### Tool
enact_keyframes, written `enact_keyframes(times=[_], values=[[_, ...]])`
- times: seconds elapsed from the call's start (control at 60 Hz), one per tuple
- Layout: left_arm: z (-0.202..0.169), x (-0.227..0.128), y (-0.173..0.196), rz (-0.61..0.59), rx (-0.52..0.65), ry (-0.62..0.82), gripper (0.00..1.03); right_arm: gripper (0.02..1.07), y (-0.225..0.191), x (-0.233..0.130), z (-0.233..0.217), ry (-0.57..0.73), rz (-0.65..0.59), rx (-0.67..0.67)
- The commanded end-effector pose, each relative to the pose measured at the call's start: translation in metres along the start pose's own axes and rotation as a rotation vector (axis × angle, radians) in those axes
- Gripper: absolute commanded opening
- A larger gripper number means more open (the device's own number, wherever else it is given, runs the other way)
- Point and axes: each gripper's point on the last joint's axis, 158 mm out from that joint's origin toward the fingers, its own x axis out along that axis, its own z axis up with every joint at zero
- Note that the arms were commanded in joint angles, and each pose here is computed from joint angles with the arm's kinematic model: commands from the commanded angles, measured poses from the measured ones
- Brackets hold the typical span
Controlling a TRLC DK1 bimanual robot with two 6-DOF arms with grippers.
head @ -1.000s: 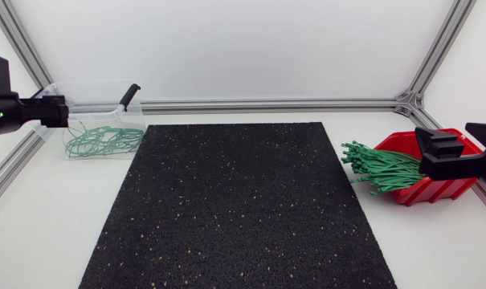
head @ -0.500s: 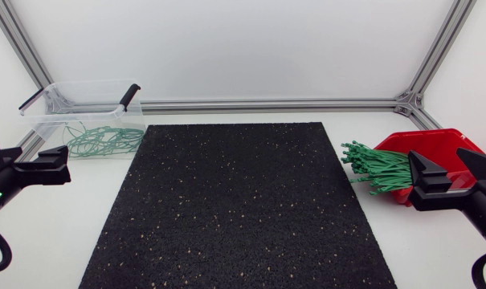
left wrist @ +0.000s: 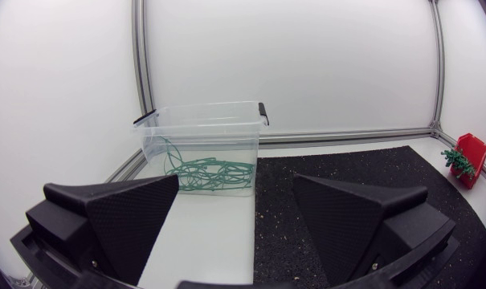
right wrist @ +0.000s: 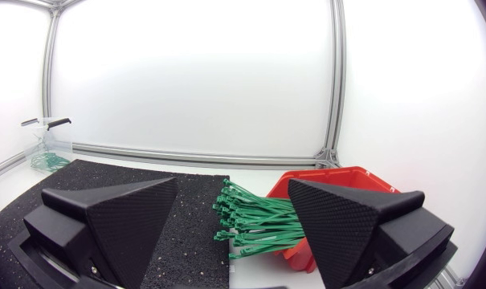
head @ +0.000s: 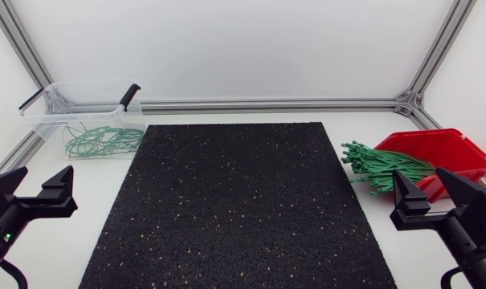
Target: Take a green cable tie from the red box, thread the tail through the head to close it, then place it in the transparent bin on the left.
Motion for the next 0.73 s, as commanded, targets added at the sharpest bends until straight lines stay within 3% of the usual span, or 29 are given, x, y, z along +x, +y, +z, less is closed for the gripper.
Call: enact_keyframes(times=[0.0, 0.717], values=[[-0.010, -0.001, -0.006, -0.022, -0.020, -0.013, 0.99, 1.02, 0.000, 0.002, -0.011, -0.011, 0.001, 0.027], [-0.038, -0.008, -0.027, -0.109, -0.051, -0.105, 0.98, 1.02, 0.000, 0.002, -0.015, -0.020, 0.005, 0.033]])
